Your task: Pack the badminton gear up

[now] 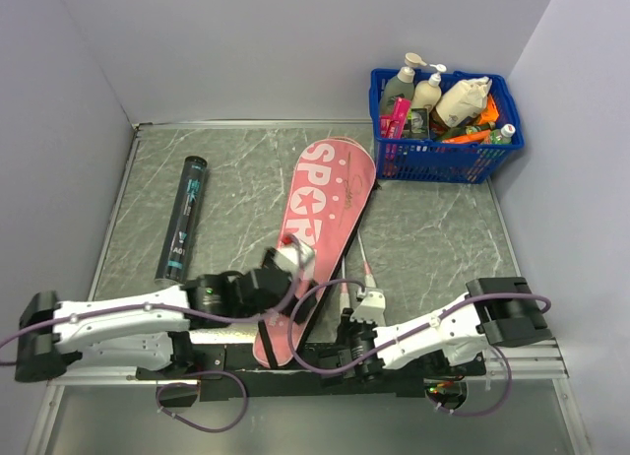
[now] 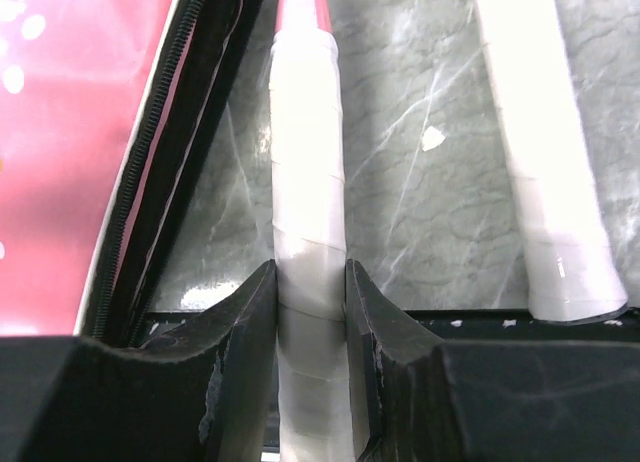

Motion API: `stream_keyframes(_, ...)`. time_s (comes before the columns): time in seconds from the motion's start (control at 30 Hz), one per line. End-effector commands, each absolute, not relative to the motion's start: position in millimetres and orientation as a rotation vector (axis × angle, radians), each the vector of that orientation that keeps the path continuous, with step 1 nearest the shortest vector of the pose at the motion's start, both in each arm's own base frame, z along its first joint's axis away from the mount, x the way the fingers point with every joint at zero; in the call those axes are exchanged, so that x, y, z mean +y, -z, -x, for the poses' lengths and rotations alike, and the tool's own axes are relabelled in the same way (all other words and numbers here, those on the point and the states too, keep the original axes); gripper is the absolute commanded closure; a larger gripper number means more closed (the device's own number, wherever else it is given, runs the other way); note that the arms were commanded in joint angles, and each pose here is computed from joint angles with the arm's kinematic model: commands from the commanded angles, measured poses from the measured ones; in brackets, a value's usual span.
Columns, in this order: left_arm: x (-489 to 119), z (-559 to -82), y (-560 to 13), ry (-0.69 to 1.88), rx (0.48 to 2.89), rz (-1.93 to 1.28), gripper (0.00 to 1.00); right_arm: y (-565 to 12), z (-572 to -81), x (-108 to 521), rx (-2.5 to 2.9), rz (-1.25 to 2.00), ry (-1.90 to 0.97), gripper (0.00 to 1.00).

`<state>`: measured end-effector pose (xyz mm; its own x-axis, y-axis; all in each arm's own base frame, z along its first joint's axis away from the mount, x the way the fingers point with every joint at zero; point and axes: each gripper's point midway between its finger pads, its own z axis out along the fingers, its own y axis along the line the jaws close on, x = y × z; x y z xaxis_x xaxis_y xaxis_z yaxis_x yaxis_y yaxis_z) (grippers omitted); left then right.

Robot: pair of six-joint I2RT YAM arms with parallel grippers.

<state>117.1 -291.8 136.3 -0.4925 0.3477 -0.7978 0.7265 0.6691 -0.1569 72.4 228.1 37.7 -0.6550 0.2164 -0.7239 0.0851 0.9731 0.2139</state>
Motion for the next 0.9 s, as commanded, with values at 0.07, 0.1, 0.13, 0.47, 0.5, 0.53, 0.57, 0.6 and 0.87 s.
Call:
stream_keyframes(0.07, -211, -189, -165, 0.387, 2.16, -0.177, 0.04, -60, -87, 233, 2.19, -0.296, -0.299, 1.0)
stream_keyframes(0.1, -197, -197, -152, 0.356, 2.189, -0.112, 0.04, -61, -87, 236, 2.189, -0.297, -0.31, 1.0)
stream_keyframes(0.13, -191, -201, -145, 0.346, 2.203, -0.077, 0.04, -61, -86, 238, 2.192, -0.285, -0.309, 1.0)
stream_keyframes(0.47, -187, -212, -66, 0.371, 2.325, 0.089, 0.02, -59, -84, 266, 2.219, -0.23, -0.38, 0.93)
stream_keyframes(0.5, -187, -212, -60, 0.368, 2.329, 0.093, 0.02, -54, -84, 265, 2.234, -0.228, -0.378, 0.87)
stream_keyframes(0.53, -187, -210, -51, 0.353, 2.35, 0.091, 0.01, -55, -84, 274, 2.24, -0.215, -0.42, 0.81)
stream_keyframes(0.57, -189, -209, -47, 0.361, 2.359, 0.089, 0.01, -54, -87, 276, 2.243, -0.223, -0.432, 0.7)
stream_keyframes(0.6, -188, -207, -41, 0.358, 2.37, 0.085, 0.01, -50, -86, 276, 2.259, -0.208, -0.436, 0.64)
stream_keyframes(0.87, -193, -210, -36, 0.377, 2.372, 0.08, 0.02, -59, -88, 305, 2.329, -0.077, -0.55, 0.34)
